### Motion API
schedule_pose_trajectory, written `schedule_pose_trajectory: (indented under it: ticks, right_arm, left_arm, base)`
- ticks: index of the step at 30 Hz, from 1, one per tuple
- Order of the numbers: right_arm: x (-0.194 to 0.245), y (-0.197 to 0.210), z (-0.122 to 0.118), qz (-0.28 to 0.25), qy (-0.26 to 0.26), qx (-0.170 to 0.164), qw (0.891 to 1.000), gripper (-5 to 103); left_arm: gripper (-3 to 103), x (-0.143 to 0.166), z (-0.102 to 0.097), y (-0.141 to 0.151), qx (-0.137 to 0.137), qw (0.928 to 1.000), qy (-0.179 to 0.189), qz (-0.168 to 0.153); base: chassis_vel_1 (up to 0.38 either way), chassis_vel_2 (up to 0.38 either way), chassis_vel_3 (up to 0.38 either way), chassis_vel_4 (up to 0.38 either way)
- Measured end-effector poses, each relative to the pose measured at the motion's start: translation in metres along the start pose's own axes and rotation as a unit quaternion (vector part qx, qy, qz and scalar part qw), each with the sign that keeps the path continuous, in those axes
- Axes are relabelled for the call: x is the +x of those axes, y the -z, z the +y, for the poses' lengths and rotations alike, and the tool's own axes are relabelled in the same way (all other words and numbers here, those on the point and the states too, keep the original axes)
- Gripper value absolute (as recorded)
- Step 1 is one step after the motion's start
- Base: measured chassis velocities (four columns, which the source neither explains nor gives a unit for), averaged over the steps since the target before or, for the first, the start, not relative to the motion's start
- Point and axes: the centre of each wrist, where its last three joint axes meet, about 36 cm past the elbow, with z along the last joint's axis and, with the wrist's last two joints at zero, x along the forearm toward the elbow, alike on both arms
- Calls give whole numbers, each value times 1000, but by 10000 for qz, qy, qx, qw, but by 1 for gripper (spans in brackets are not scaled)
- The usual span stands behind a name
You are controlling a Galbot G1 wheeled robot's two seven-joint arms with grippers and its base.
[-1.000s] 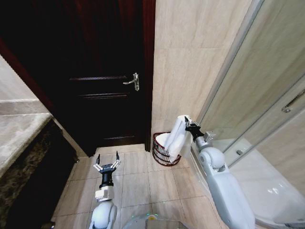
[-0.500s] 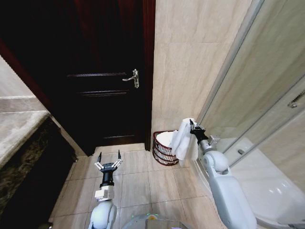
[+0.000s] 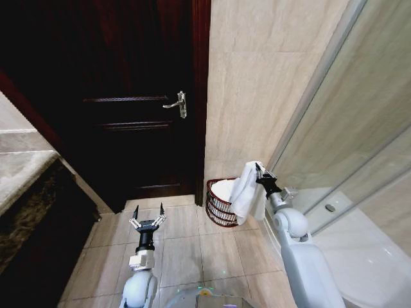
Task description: Discard the used towel into the hamper.
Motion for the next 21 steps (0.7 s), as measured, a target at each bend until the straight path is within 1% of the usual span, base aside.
schedule_pose_trajectory:
  ticks: [8, 18, 20, 21]
  right_arm:
    - [3, -8, -3, 29, -68, -29, 10000, 5]
    - [5, -6, -3, -8, -85, -22, 10000, 5]
    - [6, -6, -3, -11, -87, -20, 10000, 5]
    - [6, -6, -3, -9, -88, -19, 10000, 5]
  left_arm:
    - [100, 0, -2, -1, 22, 10000, -24, 16]
    - [100, 2, -1, 0, 15, 9999, -90, 60]
    - [100, 3, 2, 4, -3, 9997, -161, 157]
    - [100, 4, 3, 6, -16, 9994, -203, 268]
  base:
    - [-29, 23, 19, -22]
    - [-121, 120, 128, -122]
    - [-116, 104, 103, -100]
    - [-108, 84, 102, -85]
